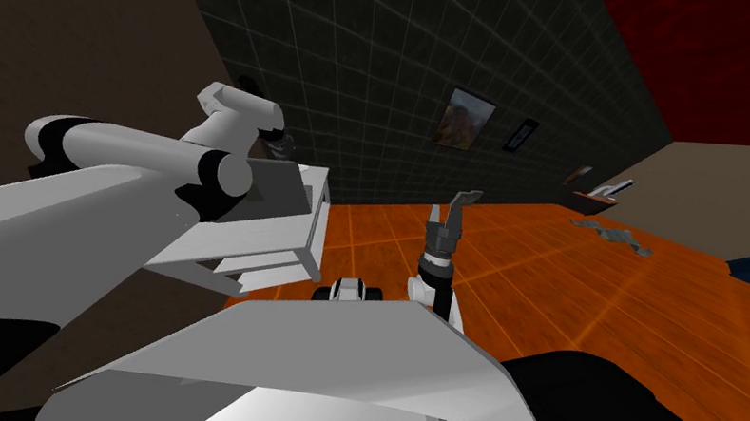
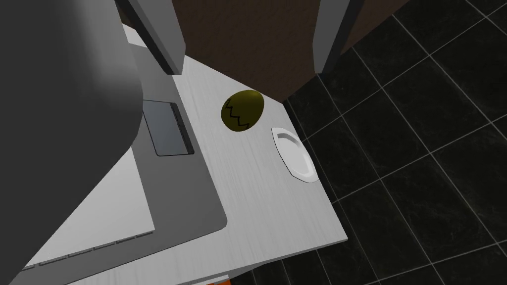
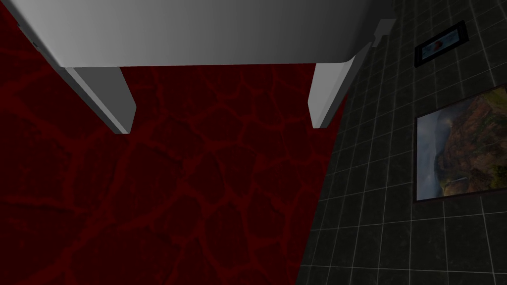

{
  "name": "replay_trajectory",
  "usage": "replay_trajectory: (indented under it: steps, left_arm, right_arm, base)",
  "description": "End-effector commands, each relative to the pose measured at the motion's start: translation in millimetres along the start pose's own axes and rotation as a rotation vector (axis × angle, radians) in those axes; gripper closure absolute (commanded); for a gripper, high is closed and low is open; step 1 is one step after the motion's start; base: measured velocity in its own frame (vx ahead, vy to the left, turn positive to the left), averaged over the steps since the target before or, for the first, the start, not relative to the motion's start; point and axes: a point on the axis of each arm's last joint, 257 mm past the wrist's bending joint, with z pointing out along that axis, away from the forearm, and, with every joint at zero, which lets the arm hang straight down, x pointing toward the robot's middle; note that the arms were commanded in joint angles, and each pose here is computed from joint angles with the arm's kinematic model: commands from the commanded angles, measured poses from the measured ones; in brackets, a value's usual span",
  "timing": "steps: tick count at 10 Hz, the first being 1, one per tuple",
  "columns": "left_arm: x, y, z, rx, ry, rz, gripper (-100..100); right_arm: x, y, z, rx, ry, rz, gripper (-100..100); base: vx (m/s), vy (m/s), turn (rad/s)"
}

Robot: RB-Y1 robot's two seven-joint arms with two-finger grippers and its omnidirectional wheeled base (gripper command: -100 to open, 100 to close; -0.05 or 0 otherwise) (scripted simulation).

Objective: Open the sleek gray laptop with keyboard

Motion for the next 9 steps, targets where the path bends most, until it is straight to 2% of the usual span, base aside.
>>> replay_trajectory:
  steps: [1,6,7,8,9]
  left_arm:
    - [-0.8,15.5,4.0,-0.042,0.002,0.004,-100]
    - [-18.6,18.7,-15.5,-0.096,-0.002,0.014,-100]
    - [-17.1,17.9,-13.5,-0.087,-0.002,0.013,-100]
    - [-12.9,27.3,-2.3,-0.092,0.001,0.009,-100]
    - [-15.0,24.8,-6.9,-0.094,0.0,0.011,-100]
  right_arm:
    - [0.0,0,0.0,0.0,0.0,0.0,0]
    - [0.0,0,0.0,0.0,0.0,0.0,0]
    - [0.0,0,0.0,0.0,0.0,0.0,0]
    - [0.0,0,0.0,0.0,0.0,0.0,0]
    - [0.0,0,0.0,0.0,0.0,0.0,0]
  base:
    - [-0.037,0.012,0.033]
    - [-0.062,0.07,0.047]
    - [-0.024,0.037,0.009]
    - [0.036,0.043,-0.008]
    - [0.022,0.025,-0.003]
